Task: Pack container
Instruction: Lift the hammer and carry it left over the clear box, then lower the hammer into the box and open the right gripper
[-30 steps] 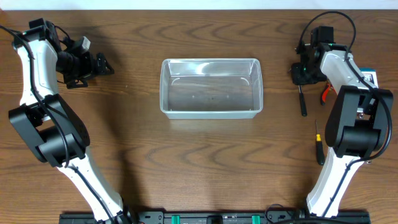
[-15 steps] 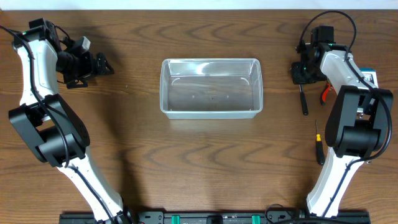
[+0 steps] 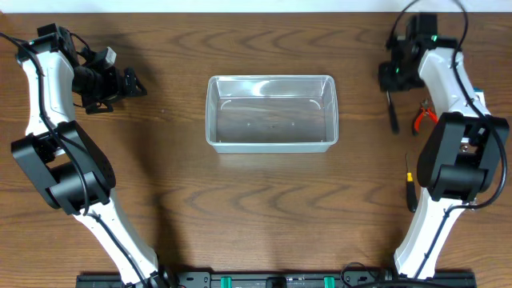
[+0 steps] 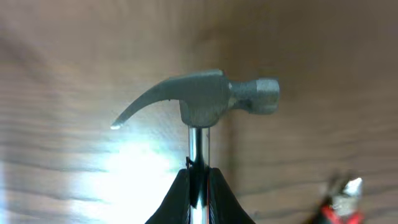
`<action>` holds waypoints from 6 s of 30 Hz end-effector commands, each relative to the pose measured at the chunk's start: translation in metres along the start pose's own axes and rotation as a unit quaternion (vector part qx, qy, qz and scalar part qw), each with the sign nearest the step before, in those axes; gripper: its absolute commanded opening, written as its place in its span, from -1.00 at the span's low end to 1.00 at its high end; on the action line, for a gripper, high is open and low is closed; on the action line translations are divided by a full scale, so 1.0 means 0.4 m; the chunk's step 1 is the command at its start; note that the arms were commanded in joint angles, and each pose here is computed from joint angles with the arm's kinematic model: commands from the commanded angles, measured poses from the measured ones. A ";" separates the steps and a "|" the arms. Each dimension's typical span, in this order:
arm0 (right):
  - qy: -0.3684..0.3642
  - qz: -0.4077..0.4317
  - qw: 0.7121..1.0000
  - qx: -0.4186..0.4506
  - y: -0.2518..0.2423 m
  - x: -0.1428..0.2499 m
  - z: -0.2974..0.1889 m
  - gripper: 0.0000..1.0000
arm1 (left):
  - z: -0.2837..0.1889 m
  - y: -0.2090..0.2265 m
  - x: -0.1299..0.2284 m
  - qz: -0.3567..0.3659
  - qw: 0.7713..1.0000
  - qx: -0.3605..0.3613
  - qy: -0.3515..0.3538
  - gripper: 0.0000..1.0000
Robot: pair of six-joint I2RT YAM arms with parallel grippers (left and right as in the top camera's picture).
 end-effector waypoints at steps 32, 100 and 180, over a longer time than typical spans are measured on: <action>-0.005 -0.481 0.865 -0.143 0.560 0.159 -0.412 -0.97 | -0.042 -0.014 -0.008 0.010 1.000 -0.010 -0.020 0.96; 0.100 -0.564 0.789 -0.222 0.652 0.279 -0.028 -0.98 | -0.042 -0.014 -0.008 0.010 1.000 -0.010 -0.020 0.97; 0.136 -0.546 0.797 -0.220 0.647 0.305 0.067 -0.62 | -0.042 -0.014 -0.008 0.010 1.000 -0.010 -0.020 0.96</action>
Point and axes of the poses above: each gripper's point midway between its finger pads, its own z axis out along the fingers, its own y axis along the line the jaws close on, x = y × z, the point moved 10 cm from there along -z, back along the fingers, and after that the axes turned 11 degrees about z, right-handed, at the moved point
